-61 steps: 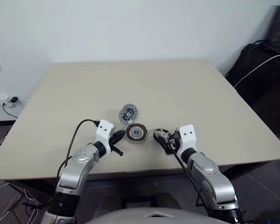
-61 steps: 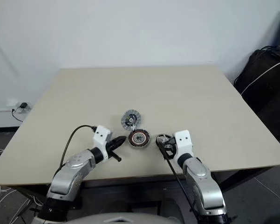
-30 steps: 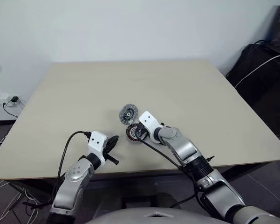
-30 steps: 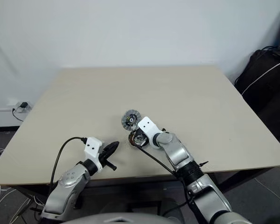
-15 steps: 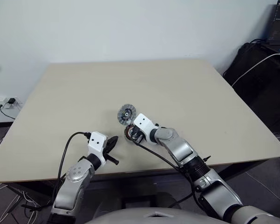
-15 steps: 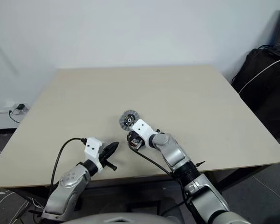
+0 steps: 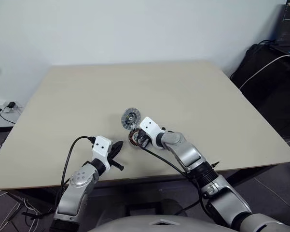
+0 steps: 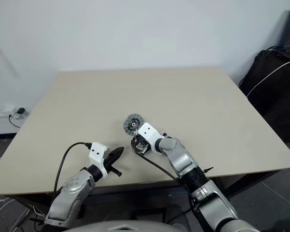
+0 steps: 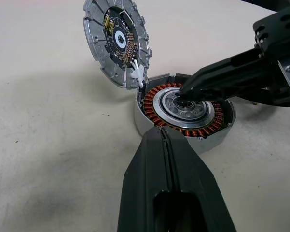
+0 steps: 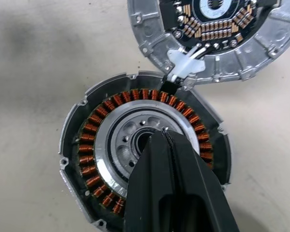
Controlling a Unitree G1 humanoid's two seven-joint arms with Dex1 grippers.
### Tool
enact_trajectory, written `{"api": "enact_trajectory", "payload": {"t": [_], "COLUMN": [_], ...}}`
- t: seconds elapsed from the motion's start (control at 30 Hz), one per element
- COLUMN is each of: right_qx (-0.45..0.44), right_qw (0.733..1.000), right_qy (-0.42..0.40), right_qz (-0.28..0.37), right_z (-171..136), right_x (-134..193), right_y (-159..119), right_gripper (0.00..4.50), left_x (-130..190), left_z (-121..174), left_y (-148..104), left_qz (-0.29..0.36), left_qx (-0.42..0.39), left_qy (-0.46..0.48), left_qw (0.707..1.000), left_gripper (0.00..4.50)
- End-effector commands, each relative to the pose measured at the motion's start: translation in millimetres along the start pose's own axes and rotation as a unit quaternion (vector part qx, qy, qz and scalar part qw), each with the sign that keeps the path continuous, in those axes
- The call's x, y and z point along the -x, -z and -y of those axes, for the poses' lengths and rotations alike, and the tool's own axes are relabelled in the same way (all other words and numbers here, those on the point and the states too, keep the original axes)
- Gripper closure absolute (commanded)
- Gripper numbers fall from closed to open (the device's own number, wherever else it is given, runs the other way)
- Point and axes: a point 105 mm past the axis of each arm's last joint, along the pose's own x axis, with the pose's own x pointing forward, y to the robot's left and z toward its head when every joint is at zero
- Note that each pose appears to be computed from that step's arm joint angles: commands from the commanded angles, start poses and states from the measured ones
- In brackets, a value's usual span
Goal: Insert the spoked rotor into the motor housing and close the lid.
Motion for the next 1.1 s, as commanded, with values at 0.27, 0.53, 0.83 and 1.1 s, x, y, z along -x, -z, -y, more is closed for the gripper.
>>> {"api": "enact_trajectory", "payload": {"t": [0.27, 0.53, 0.83, 1.1], "right_qx": [0.011, -0.003, -0.007, -0.006], "right_qw": [1.0, 0.999, 0.999, 0.999], "right_qy": [-0.021, 0.025, 0.038, 0.014], "right_qz": [0.011, 0.023, 0.038, 0.045], "right_z": [-4.9, 6.6, 6.3, -4.0], "right_x": [3.1, 3.0, -1.6, -3.1], "right_y": [-5.6, -6.5, -15.4, -17.4], "right_gripper": [4.48, 4.48, 4.48, 4.48], "left_x": [-2.7, -3.1, -3.4, -2.5], "left_z": [-1.0, -0.2, 2.1, 1.9], "left_y": [-7.0, -4.3, -2.9, -1.3], "left_qz": [0.01, 0.006, 0.003, -0.001], "left_qx": [-0.003, 0.001, 0.003, 0.006], "left_qy": [0.005, 0.006, 0.01, 0.009], "left_qw": [1.0, 1.0, 1.0, 1.0], "left_gripper": [4.5, 4.5, 4.5, 4.5]}}
